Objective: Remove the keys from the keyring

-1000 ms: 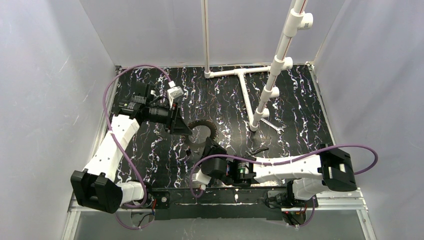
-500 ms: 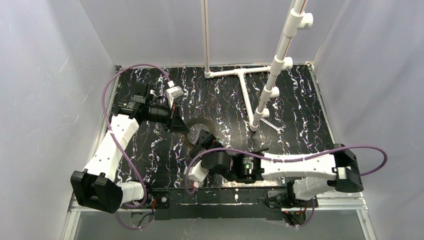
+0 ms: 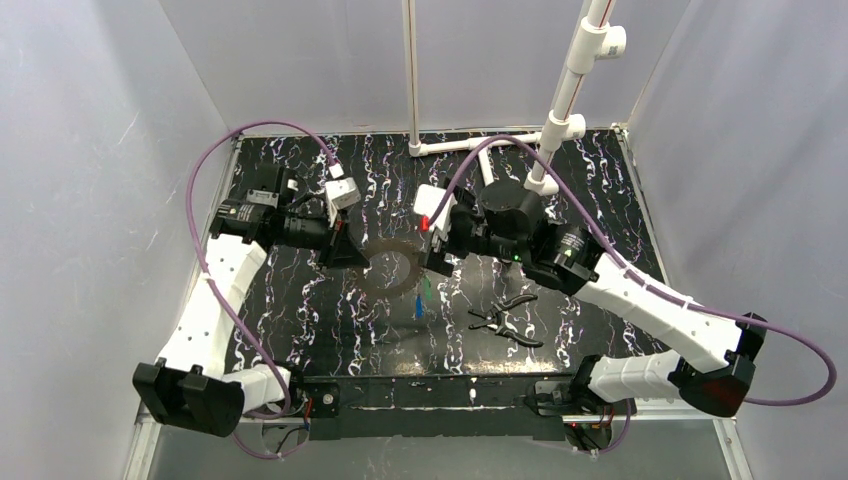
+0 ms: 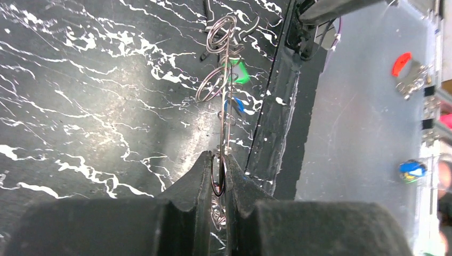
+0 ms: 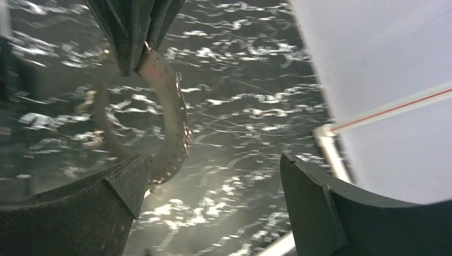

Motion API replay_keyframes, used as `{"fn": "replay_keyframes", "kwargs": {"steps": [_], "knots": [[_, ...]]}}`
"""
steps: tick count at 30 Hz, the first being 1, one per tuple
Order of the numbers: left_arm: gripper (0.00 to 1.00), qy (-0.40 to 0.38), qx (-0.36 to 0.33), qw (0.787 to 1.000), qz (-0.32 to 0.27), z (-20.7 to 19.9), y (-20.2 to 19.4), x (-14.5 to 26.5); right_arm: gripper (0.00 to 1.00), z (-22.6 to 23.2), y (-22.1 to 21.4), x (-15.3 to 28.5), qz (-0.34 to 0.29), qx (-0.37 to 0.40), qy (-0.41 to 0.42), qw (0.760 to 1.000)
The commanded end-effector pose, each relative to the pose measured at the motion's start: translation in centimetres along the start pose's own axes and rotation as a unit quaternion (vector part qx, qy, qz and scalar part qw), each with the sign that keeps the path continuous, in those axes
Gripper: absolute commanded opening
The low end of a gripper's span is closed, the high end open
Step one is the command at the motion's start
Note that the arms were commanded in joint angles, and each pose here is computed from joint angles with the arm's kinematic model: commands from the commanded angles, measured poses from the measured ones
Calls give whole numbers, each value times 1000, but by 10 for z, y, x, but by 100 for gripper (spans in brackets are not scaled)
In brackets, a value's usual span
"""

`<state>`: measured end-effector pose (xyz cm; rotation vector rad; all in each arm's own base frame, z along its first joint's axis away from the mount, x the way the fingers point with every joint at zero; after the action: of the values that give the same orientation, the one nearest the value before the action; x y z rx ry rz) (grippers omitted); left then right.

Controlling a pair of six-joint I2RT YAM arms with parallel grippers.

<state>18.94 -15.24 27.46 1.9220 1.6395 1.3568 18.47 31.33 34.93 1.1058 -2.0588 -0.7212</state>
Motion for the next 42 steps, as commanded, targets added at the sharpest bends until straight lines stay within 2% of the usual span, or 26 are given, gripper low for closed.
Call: {"fn": "replay_keyframes", "kwargs": {"steps": [1, 8, 14, 23, 29, 35, 37, 42], "knots": [[0, -31, -99, 994, -24, -27, 1, 12, 97, 25, 20, 5, -71, -173, 111, 976], [0, -64, -156, 985, -22, -43, -2, 16, 79, 46, 27, 0, -89, -229, 189, 951], [0, -57, -182, 981, -19, -48, 1, 21, 69, 66, 25, -5, -85, -256, 248, 930], [0, -65, -187, 980, -17, -54, 8, 21, 57, 79, 19, -24, -52, -286, 298, 909], [0, -64, -169, 983, -16, -53, 15, 21, 44, 81, 19, -34, -52, -297, 310, 902], [1, -60, -143, 988, -17, -55, 22, 23, 15, 75, 27, -39, -65, -305, 304, 900], [11, -58, -121, 991, -17, -54, 25, 23, 3, 71, 30, -40, -70, -313, 294, 900], [49, -67, -90, 992, -52, -50, 38, 32, 1, 48, 28, -43, -75, -349, 256, 898]]}}
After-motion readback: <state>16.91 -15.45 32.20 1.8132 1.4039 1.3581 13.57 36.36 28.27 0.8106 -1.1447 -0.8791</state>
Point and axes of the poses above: each gripper's point midway between its finger pads, its own x axis back along the fingers, its own z axis along the line the jaws close on, y = z × x, the point moved 3 cm from there along x, back along the fingers, and after that the axes turned 10 degrees about x, right-handed, at the moved point
